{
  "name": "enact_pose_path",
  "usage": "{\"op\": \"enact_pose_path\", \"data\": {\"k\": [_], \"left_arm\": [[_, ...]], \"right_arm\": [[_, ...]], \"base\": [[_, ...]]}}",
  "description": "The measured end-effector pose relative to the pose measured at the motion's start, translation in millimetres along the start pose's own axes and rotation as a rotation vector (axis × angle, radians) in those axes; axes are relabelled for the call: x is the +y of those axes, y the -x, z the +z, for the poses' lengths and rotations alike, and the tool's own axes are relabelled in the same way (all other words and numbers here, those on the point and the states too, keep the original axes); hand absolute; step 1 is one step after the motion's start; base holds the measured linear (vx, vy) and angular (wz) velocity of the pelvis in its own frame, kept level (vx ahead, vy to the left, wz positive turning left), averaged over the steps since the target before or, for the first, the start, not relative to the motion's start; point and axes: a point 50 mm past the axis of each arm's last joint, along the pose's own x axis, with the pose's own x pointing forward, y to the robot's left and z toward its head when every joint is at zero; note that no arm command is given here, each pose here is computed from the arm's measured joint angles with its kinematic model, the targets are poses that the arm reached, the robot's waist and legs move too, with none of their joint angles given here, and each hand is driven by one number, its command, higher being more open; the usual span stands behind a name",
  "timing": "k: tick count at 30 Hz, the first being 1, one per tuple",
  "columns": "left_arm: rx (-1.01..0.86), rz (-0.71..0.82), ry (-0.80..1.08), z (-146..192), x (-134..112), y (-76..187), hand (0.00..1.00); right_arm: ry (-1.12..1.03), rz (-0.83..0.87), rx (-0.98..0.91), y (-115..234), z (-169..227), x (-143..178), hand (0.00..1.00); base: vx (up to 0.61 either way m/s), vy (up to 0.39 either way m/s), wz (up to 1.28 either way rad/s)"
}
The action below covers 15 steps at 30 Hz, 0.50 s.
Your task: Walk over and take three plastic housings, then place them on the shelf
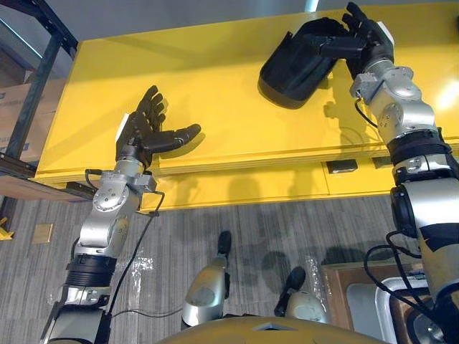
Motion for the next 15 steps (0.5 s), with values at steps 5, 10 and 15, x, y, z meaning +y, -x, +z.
{"op": "enact_pose_path", "data": {"k": [5, 10, 15], "left_arm": [[0.004, -0.007, 0.001, -1, -2, 0, 1.0], [0.005, -0.012, 0.005, -5, -4, 3, 1.0], [0.019, 0.05, 0.053, -18, 1, 30, 1.0]], "right_arm": [[0.008, -0.024, 0.012, 0, 0, -7, 1.0], [0.029, -0.109, -0.03, 0, 5, -11, 1.0], [0.091, -0.146, -0.321, 27, 27, -6, 1.0]], "base": [[-0.01, -0.022, 0.05], [-0.04, -0.034, 0.02], [0.01, -0.03, -0.09]]}}
